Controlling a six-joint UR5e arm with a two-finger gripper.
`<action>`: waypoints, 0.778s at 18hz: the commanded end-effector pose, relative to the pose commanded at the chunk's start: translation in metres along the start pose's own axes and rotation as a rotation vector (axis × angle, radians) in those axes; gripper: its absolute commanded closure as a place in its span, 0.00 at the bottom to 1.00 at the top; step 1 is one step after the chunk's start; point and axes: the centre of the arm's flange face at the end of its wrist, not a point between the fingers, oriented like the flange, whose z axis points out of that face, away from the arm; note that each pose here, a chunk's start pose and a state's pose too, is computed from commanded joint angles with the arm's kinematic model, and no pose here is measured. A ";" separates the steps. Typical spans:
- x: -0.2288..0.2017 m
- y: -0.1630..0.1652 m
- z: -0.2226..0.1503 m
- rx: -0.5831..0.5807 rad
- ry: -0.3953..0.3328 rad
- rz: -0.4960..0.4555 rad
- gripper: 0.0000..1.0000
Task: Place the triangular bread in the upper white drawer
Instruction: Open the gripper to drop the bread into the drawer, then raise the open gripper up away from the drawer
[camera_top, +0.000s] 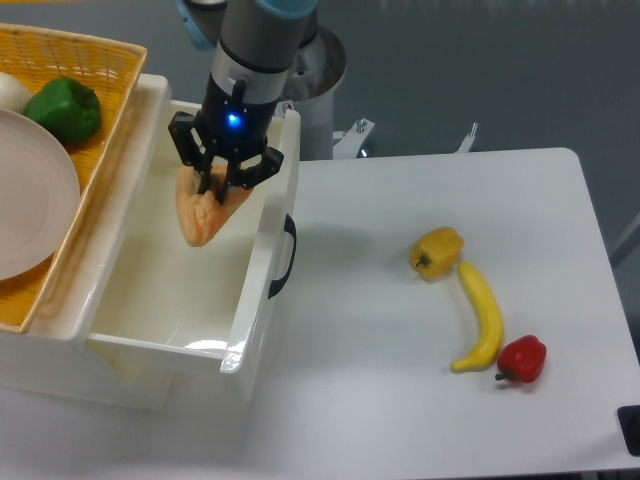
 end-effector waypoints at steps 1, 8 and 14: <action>-0.001 0.000 0.000 0.000 -0.002 -0.001 0.00; -0.007 0.002 -0.005 0.006 -0.017 -0.009 0.00; -0.008 0.004 -0.009 0.009 -0.022 -0.014 0.00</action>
